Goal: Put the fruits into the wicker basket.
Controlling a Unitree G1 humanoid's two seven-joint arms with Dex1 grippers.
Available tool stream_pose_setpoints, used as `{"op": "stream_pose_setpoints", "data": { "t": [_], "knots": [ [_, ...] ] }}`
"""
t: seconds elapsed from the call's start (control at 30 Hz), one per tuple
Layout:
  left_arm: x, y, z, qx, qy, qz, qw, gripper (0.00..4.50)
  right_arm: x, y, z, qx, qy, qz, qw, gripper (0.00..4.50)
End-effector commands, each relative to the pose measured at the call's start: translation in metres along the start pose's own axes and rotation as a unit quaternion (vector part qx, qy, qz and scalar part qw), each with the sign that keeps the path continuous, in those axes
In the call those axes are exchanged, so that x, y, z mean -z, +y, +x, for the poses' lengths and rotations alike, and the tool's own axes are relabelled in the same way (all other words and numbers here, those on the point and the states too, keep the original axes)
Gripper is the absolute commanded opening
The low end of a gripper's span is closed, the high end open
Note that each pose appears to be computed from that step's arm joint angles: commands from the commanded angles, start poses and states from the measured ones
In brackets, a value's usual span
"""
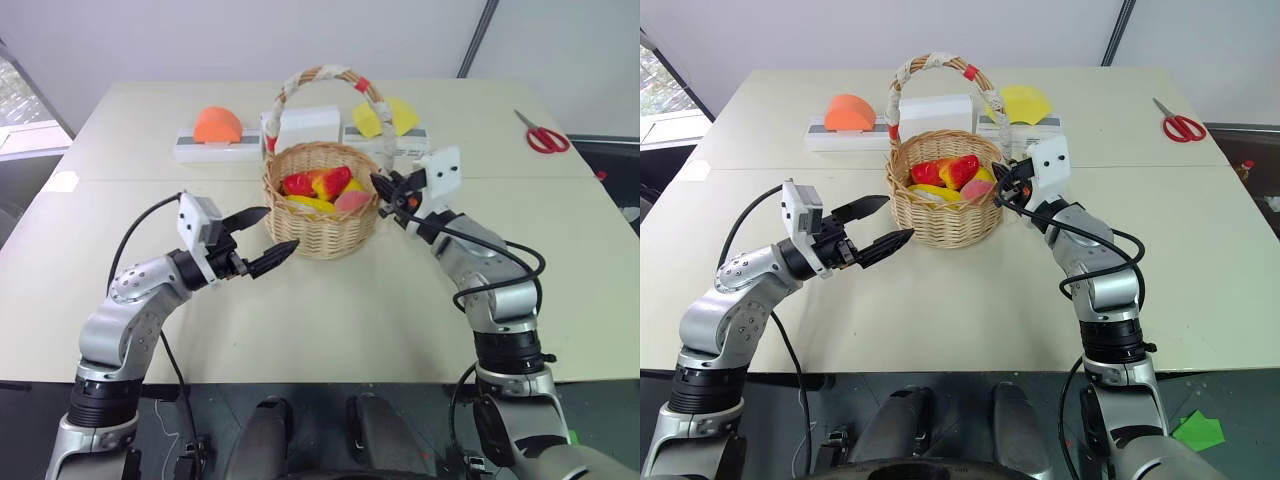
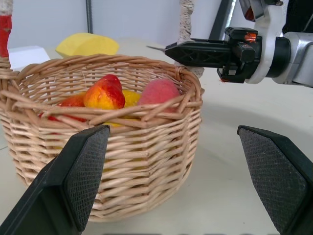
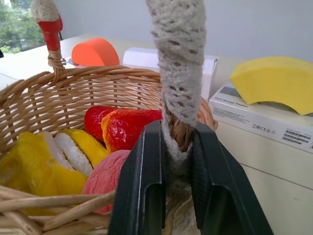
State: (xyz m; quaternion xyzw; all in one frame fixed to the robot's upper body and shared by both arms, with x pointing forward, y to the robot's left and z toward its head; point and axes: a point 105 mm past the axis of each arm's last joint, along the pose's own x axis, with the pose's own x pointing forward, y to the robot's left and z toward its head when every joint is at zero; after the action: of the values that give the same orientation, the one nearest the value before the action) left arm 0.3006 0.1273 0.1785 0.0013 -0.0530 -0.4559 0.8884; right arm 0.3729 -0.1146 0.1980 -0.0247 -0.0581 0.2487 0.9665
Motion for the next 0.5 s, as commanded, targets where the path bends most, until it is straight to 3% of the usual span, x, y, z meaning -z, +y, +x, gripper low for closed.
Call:
{"op": "stream_pose_setpoints", "data": {
  "t": [0.03,0.13,0.3,0.5],
  "knots": [
    [-0.01,-0.005,0.003,0.01,-0.018,0.014,1.0,4.5,-0.031,-0.028,-0.018,0.06,-0.065,-0.022,0.996,0.13],
    [-0.008,-0.006,0.008,0.019,-0.02,0.009,1.0,4.5,-0.032,-0.077,-0.045,0.168,-0.065,-0.047,0.982,0.13],
    [-0.007,-0.006,0.018,0.036,-0.025,0.004,0.999,4.5,-0.027,-0.146,-0.101,0.332,-0.05,-0.08,0.939,0.13],
    [-0.005,-0.007,0.026,0.047,-0.029,0.001,0.998,4.5,-0.007,-0.177,-0.134,0.412,-0.03,-0.069,0.908,0.13]
  ]
}}
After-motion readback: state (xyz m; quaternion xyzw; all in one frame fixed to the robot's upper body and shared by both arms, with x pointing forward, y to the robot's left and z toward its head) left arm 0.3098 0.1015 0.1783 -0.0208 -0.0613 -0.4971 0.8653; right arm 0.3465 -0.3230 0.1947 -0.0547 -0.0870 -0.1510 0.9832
